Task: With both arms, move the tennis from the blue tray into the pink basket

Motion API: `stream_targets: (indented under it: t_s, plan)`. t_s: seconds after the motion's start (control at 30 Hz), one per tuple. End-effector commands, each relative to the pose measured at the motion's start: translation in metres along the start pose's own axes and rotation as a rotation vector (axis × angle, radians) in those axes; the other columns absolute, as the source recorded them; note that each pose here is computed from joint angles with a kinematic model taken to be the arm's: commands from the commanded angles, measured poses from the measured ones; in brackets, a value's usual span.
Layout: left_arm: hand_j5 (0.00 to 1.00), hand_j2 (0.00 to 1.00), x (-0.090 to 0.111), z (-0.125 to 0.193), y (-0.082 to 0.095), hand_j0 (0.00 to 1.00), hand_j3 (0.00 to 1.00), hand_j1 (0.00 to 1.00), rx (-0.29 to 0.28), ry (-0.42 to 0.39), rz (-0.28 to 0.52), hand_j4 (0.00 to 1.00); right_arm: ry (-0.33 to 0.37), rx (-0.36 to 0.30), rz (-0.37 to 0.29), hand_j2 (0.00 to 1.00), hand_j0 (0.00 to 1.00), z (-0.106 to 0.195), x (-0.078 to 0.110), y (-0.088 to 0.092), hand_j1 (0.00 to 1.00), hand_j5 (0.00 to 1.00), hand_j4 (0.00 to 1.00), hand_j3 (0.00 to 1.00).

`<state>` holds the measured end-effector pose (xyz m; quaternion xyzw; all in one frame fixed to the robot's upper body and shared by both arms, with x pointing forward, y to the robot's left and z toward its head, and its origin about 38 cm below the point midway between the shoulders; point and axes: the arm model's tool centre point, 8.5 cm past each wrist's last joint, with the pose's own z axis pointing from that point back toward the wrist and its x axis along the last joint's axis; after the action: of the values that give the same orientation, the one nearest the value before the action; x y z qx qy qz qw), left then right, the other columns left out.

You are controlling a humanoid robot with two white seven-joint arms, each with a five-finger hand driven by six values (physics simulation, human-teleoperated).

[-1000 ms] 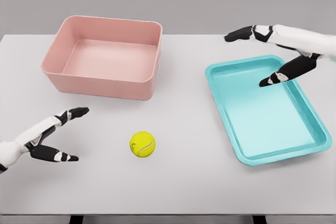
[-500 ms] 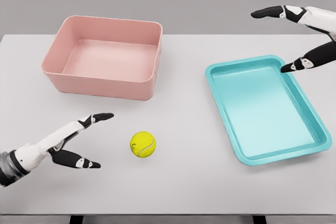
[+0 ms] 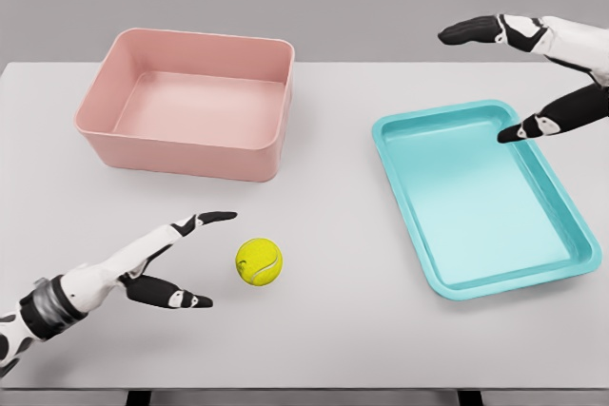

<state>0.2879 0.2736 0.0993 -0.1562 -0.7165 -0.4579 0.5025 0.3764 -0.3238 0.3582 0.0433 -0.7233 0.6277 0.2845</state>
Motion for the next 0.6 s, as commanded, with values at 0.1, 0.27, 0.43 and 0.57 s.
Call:
stream_targets:
  t_s: [0.1, 0.27, 0.43, 0.57]
  plan:
    - [0.97, 0.97, 0.007, -0.007, -0.006, 0.97, 0.97, 0.97, 0.022, -0.042, 0.053, 0.97, 0.001, 0.017, -0.034, 1.0, 1.0, 0.001, -0.001, 0.013, 1.0, 1.0, 1.0, 1.0]
    - [0.97, 0.97, 0.007, -0.011, -0.012, 0.97, 0.97, 0.97, 0.033, -0.054, 0.077, 0.97, 0.001, 0.017, -0.036, 1.0, 1.0, 0.001, -0.001, 0.013, 1.0, 1.0, 1.0, 1.0]
    - [0.97, 0.97, 0.006, -0.011, -0.017, 0.97, 0.97, 0.97, 0.066, -0.066, 0.161, 0.97, 0.002, 0.017, -0.036, 1.0, 1.0, 0.001, -0.001, 0.013, 1.0, 1.0, 1.0, 1.0]
    - [0.97, 0.97, 0.005, -0.012, -0.023, 0.97, 0.97, 0.97, 0.072, -0.072, 0.218, 0.97, 0.002, 0.02, -0.037, 1.0, 1.0, 0.001, -0.001, 0.015, 1.0, 1.0, 1.0, 1.0]
